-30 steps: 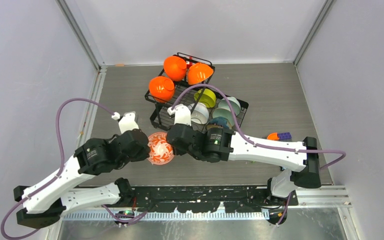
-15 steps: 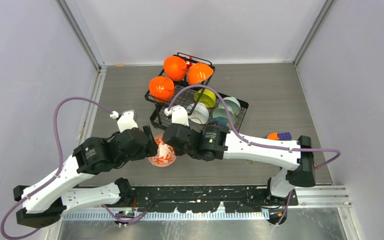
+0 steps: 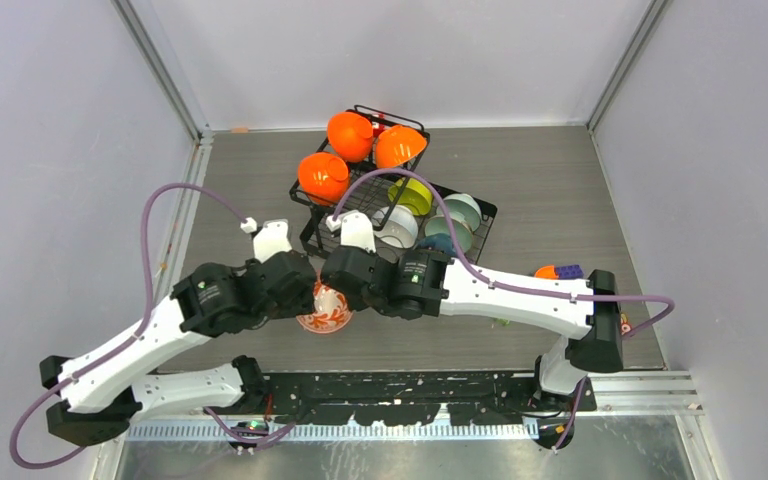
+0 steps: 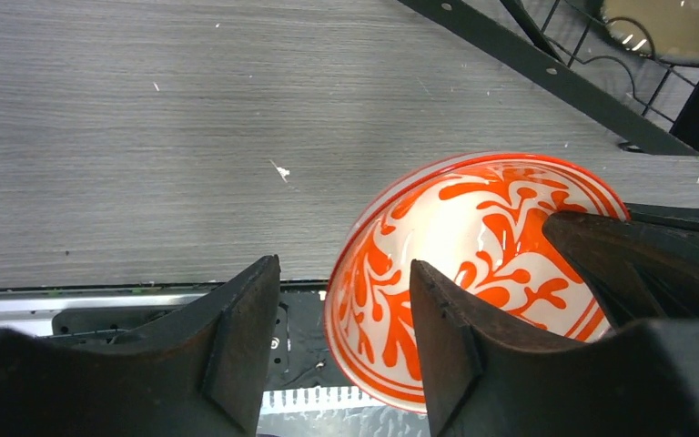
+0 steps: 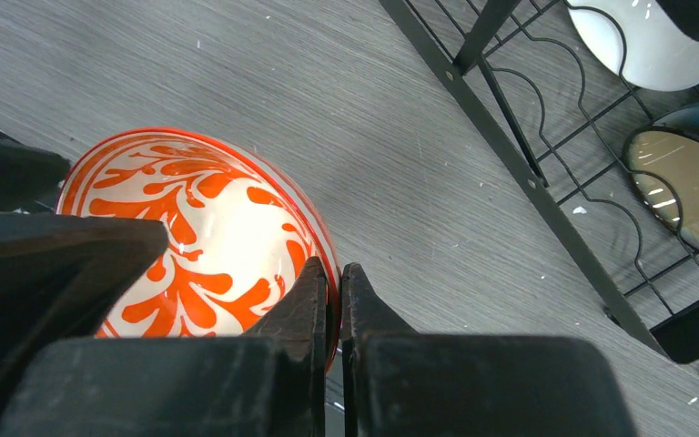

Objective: Unload the bowls from the dish rack
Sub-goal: Place the bowl at the center of the board, then pick up the bowl from the dish rack.

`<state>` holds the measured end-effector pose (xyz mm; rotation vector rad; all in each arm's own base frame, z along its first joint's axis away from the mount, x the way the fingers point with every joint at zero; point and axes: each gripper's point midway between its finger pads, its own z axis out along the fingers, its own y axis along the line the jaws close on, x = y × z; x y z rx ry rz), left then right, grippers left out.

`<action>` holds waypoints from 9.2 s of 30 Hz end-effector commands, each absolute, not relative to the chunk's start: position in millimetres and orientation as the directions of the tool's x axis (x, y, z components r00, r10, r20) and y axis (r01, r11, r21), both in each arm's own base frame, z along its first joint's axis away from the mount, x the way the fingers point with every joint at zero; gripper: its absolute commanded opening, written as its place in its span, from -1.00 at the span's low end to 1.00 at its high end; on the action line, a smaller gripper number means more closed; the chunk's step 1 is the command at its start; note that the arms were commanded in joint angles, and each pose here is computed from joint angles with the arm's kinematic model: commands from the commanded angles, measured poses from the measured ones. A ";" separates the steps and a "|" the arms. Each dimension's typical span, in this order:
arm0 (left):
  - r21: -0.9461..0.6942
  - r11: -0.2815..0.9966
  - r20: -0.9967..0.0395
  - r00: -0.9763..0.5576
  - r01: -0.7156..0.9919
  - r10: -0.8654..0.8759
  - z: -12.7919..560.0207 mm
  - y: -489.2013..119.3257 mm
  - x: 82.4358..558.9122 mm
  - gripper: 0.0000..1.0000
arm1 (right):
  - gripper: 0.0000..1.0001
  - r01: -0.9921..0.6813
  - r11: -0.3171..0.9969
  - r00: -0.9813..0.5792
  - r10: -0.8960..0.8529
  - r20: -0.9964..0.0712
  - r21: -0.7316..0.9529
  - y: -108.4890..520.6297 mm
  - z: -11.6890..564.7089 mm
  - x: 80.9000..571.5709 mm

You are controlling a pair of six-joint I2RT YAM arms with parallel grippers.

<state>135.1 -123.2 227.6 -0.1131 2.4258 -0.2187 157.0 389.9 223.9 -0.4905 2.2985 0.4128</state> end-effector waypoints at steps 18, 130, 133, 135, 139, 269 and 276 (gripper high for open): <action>-0.218 0.976 -0.629 -0.763 -0.009 -0.147 219.4 -129.8 134.2 -0.38 | -0.98 -0.383 0.838 -0.702 0.009 -0.712 0.388 408.6 262.1 172.2; -0.476 0.430 -0.484 -0.179 -0.767 -0.856 85.4 92.9 521.2 -0.76 | 1.00 -0.382 0.864 -0.477 0.122 -0.870 0.330 194.9 193.1 149.6; -0.464 0.431 -0.474 -0.194 -0.774 -0.859 82.2 91.2 519.1 -0.64 | 0.99 -0.380 0.865 -0.472 0.123 -0.873 0.327 194.1 194.8 150.4; -0.455 0.434 -0.468 -0.205 -0.778 -0.859 80.2 90.7 517.7 -0.58 | 1.00 -0.378 0.866 -0.470 0.126 -0.874 0.328 193.2 195.6 150.7; -0.453 0.436 -0.466 -0.211 -0.778 -0.859 80.3 90.3 515.7 -0.36 | 1.00 -0.376 0.865 -0.470 0.132 -0.873 0.333 191.7 197.5 150.4; -0.650 0.759 -0.607 -0.567 -0.050 -0.557 222.4 -88.6 221.2 0.84 | -0.12 -0.107 0.185 -0.412 0.886 -0.213 0.977 252.6 325.9 421.4; -0.656 0.753 -0.603 -0.566 -0.047 -0.562 223.7 -89.7 222.5 0.84 | -0.13 -0.122 0.191 -0.418 0.880 -0.225 0.974 254.2 330.5 420.4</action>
